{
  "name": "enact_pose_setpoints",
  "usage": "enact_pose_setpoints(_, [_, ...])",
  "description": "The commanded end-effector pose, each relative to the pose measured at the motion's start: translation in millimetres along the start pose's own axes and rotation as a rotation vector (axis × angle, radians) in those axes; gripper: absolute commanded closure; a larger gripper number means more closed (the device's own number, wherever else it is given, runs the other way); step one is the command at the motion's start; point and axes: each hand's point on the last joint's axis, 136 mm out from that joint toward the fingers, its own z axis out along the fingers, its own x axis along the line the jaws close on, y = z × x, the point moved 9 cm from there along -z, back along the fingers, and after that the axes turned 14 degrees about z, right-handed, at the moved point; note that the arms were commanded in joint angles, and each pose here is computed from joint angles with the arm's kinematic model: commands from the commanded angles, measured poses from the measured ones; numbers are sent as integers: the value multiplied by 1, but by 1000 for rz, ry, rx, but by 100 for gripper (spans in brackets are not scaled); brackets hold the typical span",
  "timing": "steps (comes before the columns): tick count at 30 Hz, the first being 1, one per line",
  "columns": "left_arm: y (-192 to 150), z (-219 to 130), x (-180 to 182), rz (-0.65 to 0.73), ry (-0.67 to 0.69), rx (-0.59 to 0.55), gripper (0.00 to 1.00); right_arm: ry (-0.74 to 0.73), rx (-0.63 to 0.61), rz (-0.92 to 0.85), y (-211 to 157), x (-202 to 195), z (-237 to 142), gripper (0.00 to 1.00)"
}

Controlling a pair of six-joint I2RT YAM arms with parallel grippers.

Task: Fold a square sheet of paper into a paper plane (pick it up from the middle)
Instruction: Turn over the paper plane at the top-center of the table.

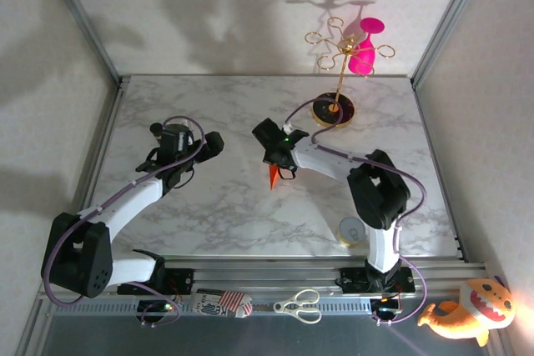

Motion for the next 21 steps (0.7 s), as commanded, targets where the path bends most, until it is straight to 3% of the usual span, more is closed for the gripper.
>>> enact_pose_setpoints(1, [4, -6, 9, -84, 15, -34, 1, 302, 47, -49, 3, 26, -4, 97])
enact_pose_setpoints(6, [-8, -1, 9, -147, -110, 16, 3, 546, 167, -79, -8, 40, 12, 97])
enact_pose_setpoints(12, [-32, 8, 4, -214, -292, 69, 10, 669, 242, -106, -18, 43, 28, 97])
enact_pose_setpoints(21, [-64, 29, 1, -319, -419, 160, 47, 703, 317, -67, -25, 13, 47, 97])
